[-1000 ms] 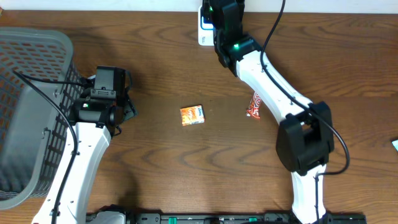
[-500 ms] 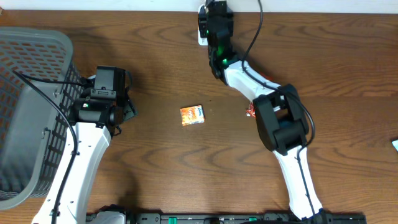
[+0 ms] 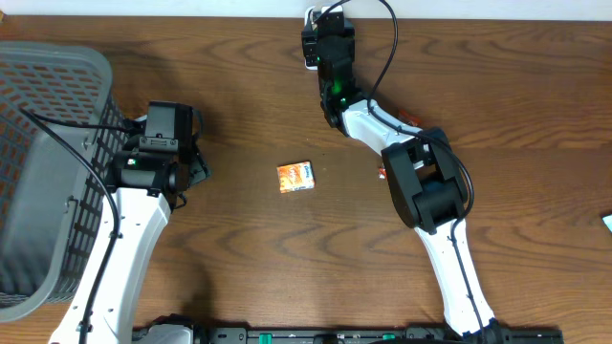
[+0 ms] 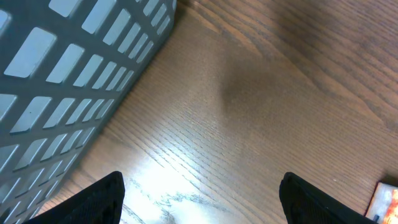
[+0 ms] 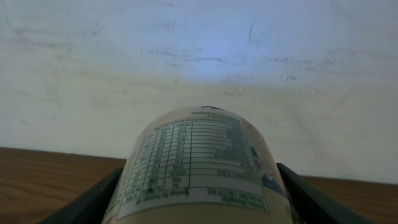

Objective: Scan the item barcode
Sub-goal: 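Hold the jar in front of the scanner with the right gripper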

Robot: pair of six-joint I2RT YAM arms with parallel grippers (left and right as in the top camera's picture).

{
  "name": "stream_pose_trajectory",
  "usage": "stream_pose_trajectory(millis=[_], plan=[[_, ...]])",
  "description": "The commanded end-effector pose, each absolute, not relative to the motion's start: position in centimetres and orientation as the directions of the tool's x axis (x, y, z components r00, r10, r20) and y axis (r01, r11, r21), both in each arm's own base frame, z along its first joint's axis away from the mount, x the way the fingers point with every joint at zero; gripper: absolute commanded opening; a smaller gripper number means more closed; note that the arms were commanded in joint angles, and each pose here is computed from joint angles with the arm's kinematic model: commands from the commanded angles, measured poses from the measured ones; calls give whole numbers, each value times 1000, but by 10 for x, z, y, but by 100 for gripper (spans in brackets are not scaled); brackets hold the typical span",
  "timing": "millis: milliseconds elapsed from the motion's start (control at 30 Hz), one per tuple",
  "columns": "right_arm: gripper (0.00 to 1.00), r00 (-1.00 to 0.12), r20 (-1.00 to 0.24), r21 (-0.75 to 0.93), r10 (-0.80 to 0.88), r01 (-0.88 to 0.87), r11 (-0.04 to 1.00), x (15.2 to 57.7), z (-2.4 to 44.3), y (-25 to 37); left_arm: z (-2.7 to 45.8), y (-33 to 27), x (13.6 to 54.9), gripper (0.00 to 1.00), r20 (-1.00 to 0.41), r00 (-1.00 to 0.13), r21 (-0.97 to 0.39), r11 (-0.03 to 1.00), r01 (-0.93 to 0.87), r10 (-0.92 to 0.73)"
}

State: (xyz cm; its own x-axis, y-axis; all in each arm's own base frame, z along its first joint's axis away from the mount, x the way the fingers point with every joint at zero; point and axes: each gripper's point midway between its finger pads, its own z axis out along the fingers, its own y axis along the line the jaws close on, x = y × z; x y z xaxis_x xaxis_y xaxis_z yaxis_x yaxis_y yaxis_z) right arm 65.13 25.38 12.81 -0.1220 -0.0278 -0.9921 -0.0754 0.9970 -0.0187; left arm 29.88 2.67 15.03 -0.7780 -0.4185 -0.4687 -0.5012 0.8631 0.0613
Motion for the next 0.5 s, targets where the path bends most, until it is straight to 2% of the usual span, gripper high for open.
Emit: stream_pose_trajectory(millis=[0, 233, 467], plan=[[46, -101, -994, -25, -33, -80, 996, 653, 136, 254, 149, 28, 298, 80, -465, -775, 63, 857, -511, -428], [48, -59, -997, -57, -56, 16, 998, 651, 161, 246, 149, 28, 298, 80, -465, -775, 63, 857, -511, -428], [50, -25, -988, -152, -151, 44, 987, 628, 251, 245, 149, 28, 298, 80, -465, -775, 63, 857, -511, -428]])
